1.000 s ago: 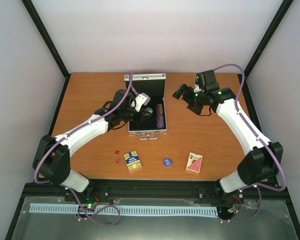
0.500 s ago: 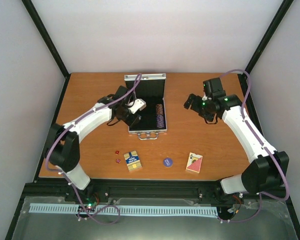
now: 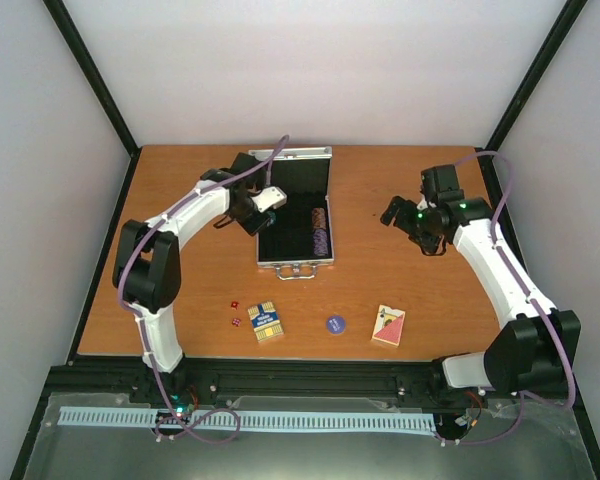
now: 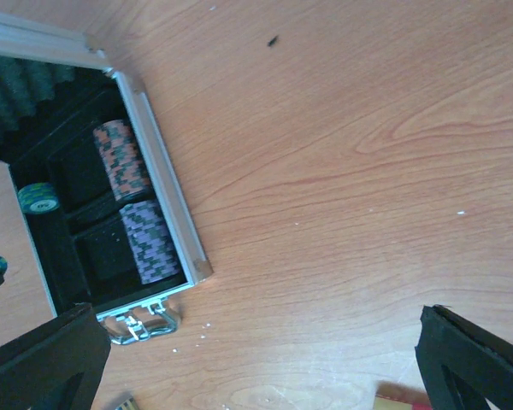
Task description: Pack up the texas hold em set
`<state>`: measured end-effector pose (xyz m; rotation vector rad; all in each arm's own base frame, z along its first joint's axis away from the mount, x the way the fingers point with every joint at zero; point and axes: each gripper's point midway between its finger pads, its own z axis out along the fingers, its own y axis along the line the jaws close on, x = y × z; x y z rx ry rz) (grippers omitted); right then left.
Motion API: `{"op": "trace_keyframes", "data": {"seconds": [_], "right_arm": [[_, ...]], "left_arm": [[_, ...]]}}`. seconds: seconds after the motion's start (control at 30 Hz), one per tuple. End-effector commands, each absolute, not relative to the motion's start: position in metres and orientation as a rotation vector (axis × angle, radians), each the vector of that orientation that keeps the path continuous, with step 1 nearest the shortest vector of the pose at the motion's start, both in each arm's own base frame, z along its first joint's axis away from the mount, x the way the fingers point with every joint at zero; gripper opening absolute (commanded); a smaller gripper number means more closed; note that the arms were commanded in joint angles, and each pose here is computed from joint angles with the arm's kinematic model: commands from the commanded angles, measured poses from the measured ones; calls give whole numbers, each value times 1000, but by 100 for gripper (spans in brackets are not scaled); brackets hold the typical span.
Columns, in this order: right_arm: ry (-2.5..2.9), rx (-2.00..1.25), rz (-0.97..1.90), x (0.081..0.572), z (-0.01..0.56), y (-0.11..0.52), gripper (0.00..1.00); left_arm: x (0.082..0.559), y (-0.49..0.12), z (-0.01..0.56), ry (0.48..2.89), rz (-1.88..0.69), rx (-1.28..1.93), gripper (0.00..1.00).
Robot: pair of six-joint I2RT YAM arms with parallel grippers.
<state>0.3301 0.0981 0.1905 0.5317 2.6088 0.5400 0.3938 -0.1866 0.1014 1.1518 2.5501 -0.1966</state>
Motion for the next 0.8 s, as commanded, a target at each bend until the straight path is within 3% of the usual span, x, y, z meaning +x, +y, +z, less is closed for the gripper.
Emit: {"op": "trace_keyframes", "data": {"seconds": [0.0,0.33,0.77], "right_arm": [[2593,548,557,328,190,87,100],[2597,593,591,329,178,79,100],[2595,625,639,321,163,78,100]], "left_arm": [[410,-175,106,2488,-51,1208,1],[404,-175,100,2349,28,1317,1],[400,-196,94,2258,-71,1527,1]]}}
